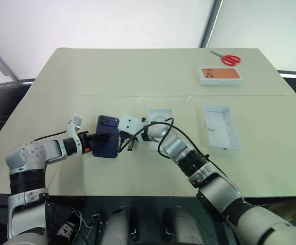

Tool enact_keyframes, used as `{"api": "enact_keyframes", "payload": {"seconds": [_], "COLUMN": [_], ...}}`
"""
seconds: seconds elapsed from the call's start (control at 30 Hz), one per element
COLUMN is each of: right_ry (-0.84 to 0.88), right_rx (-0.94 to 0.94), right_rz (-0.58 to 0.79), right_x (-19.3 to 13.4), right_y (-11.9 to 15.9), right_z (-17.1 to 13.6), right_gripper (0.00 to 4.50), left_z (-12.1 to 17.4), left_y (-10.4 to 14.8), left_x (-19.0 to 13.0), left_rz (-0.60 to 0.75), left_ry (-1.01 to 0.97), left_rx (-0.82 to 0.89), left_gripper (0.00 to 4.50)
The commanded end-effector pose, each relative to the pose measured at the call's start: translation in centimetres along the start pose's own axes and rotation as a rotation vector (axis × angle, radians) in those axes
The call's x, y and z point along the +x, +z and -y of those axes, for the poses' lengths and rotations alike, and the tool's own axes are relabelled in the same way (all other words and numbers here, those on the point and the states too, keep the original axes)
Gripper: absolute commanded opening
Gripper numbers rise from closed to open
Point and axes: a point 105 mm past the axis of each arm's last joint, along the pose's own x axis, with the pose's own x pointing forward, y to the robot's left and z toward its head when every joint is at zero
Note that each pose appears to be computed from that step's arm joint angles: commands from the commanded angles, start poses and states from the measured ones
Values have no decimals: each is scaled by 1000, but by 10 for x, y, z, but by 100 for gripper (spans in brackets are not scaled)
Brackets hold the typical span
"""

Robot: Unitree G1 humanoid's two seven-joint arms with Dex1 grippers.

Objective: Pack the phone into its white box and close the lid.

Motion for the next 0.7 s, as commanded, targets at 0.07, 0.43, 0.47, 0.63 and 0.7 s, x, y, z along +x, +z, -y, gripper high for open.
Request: {"api": "enact_keyframes", "payload": {"seconds": [0.07,0.43,0.47,0.63,0.7], "right_ry": [-10,-10,-7,45,84], "right_rx": [-10,-12,11,244,343], "right_rz": [15,53,83,325,445], "right_x": [-1,-3,-5,-27,-43], "right_y": [4,10,16,53,69], "right_z": [2,3,4,14,20], "right_gripper": [0,0,0,25,88], "left_z": [-8,-1,1,6,9], "left_y": [-17,-16,-15,-5,0], "left_x": [2,1,-1,-9,-11], "left_rz": [-46,-13,1,95,129], "left_ry": [26,-30,-44,-103,-130], "left_rx": [-74,-116,-121,-132,-154], "left_gripper": [180,1,1,0,0]}}
